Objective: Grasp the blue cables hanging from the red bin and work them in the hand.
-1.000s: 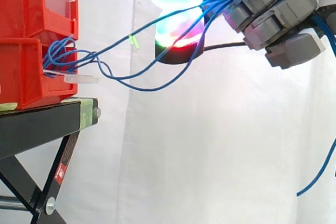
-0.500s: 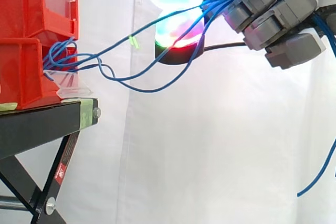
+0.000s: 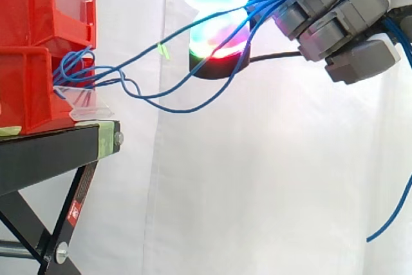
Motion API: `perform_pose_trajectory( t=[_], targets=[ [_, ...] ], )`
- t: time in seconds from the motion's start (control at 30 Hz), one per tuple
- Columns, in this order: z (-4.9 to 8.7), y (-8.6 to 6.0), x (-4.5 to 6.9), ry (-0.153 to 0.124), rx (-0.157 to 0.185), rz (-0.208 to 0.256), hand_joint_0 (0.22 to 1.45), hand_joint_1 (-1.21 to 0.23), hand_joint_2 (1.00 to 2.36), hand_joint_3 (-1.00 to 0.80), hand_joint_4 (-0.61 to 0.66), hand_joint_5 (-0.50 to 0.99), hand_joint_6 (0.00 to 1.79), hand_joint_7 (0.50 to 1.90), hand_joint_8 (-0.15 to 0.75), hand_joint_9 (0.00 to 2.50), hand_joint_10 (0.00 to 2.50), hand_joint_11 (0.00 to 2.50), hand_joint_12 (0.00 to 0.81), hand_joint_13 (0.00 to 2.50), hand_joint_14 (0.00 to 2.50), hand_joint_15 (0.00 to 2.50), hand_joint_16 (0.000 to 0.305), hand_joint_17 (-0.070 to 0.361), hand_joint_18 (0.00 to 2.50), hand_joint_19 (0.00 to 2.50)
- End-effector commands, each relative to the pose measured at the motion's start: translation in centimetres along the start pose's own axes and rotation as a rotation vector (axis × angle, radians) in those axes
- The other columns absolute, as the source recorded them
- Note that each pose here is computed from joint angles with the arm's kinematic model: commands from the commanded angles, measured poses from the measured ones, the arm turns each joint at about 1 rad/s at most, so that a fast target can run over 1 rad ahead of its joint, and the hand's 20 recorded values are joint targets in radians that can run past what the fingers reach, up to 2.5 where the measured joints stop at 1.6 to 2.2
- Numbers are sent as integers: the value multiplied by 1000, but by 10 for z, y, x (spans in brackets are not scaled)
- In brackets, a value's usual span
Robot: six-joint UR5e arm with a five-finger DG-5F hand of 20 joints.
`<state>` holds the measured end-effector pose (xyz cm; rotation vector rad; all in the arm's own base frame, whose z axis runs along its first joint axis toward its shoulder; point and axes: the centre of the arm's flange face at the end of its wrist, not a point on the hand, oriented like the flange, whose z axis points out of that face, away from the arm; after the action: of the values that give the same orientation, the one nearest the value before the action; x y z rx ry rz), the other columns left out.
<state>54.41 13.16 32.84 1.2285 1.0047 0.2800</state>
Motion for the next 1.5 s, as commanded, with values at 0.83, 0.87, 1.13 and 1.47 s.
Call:
perform_pose_trajectory(
  t=[0.83, 0.87, 1.13, 1.47],
  targets=[
    [0, 0, 1, 1, 0, -2, 911, -637, 1023, -417, 267, 289, 901, 1266, 447, 556, 2500, 2500, 461, 911, 2500, 1355, 52, 118, 1530, 1363],
    [0, 0, 0, 0, 0, 0, 912, -636, 1022, -419, 268, 289, 897, 1276, 453, 557, 2500, 2500, 461, 911, 2500, 1354, 52, 117, 1528, 1367],
    [0, 0, 0, 0, 0, 0, 913, -636, 1022, -425, 268, 290, 892, 1277, 447, 558, 2500, 2500, 456, 910, 2500, 1367, 51, 114, 1525, 1376],
    [0, 0, 0, 0, 0, 1, 915, -635, 1022, -436, 267, 292, 890, 1272, 447, 558, 2500, 2500, 455, 909, 2500, 1356, 52, 117, 1524, 1374]
  ],
)
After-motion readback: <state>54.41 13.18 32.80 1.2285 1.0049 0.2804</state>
